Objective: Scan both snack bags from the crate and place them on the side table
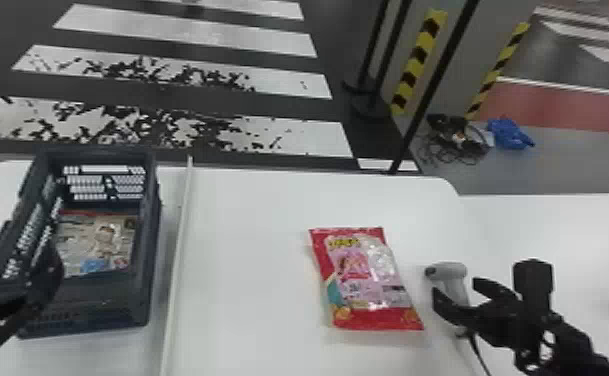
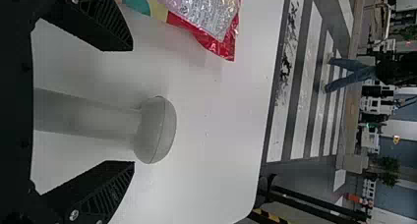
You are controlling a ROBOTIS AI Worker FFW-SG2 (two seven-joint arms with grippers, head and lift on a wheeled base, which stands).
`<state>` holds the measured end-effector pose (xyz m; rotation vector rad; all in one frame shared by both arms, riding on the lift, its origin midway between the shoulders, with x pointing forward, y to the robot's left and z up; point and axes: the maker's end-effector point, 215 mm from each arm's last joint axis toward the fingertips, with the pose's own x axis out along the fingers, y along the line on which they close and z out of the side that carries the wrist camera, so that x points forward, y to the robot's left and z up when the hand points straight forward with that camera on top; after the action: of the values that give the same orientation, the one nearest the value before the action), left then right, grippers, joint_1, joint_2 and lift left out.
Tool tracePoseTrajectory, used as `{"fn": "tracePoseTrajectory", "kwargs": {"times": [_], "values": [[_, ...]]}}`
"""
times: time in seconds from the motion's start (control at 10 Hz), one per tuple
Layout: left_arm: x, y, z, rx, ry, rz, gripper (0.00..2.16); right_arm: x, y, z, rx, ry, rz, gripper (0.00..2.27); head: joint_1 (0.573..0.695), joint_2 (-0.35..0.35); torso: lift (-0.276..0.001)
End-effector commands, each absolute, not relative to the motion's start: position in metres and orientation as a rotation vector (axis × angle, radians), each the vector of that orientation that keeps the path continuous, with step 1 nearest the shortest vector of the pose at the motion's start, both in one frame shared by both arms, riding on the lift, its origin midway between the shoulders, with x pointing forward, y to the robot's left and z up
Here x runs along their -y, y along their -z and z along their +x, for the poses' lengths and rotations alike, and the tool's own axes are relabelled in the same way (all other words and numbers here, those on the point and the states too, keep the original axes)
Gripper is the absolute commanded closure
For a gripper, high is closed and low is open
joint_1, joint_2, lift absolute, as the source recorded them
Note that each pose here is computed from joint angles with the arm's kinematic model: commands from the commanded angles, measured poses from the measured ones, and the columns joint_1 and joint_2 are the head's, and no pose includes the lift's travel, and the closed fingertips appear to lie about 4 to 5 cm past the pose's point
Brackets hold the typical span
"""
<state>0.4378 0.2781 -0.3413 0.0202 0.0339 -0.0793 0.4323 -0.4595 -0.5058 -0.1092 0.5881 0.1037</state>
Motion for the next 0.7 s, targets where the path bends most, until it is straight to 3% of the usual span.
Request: {"fn": "tracePoseTrajectory", "kwargs": {"times": [0.0, 0.3, 0.4, 0.5, 0.6], "values": [[-0.278, 0.341, 0.438, -0.033, 0.079, 0.019, 0.06, 0.457, 0.516, 0.435, -0.606, -0.106, -0.093, 0.22, 0.695, -0.232, -0.098], [-0.278, 0.341, 0.438, -0.034, 0.079, 0.021, 0.06, 0.454, 0.531, 0.436, -0.637, -0.111, -0.080, 0.76, 0.695, -0.226, -0.098], [-0.277, 0.341, 0.438, -0.035, 0.079, 0.019, 0.06, 0.457, 0.533, 0.436, -0.639, -0.101, -0.072, 1.50, 0.695, -0.224, -0.098], [-0.277, 0.341, 0.438, -0.035, 0.079, 0.019, 0.06, 0.462, 0.531, 0.435, -0.638, -0.087, -0.070, 2.05, 0.695, -0.224, -0.098], [-0.277, 0.343, 0.438, -0.038, 0.078, 0.019, 0.06, 0.466, 0.529, 0.434, -0.637, -0.081, -0.076, 2.13, 0.695, -0.231, -0.098]]}}
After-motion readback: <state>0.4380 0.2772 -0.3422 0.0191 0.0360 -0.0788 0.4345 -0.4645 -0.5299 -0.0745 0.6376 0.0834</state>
